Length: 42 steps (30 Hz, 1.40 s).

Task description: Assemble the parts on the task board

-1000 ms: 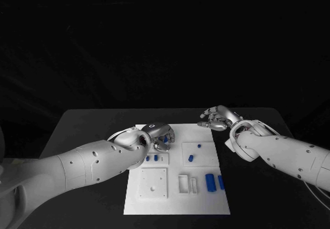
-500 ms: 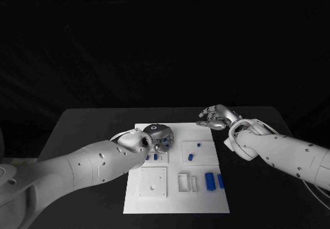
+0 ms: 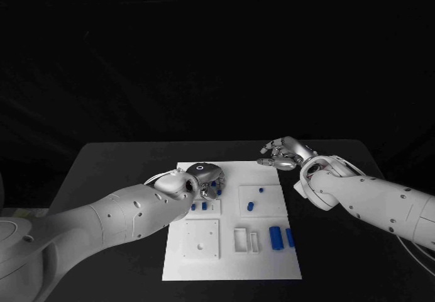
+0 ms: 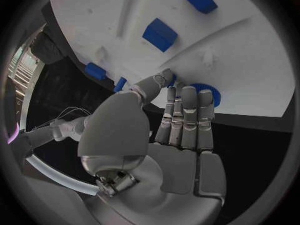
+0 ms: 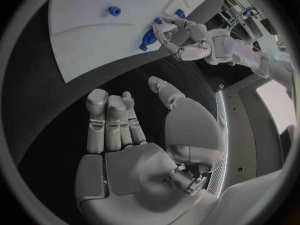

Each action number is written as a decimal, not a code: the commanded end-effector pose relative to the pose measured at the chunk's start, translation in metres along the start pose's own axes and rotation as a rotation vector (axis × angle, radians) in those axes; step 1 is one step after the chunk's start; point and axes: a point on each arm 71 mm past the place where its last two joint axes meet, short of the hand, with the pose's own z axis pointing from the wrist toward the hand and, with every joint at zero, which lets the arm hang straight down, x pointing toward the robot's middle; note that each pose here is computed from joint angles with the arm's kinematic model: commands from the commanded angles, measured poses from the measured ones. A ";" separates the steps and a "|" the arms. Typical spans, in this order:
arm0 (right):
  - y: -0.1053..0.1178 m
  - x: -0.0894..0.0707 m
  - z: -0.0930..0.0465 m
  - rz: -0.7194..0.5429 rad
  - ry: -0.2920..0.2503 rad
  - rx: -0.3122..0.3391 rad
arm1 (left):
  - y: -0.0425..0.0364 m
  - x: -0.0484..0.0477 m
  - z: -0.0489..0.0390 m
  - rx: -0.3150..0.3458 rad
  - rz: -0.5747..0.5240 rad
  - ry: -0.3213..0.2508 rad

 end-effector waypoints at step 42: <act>0.004 0.003 0.001 -0.002 0.009 -0.017 | 0.0028 0.0231 -0.0027 -0.007 0.017 0.085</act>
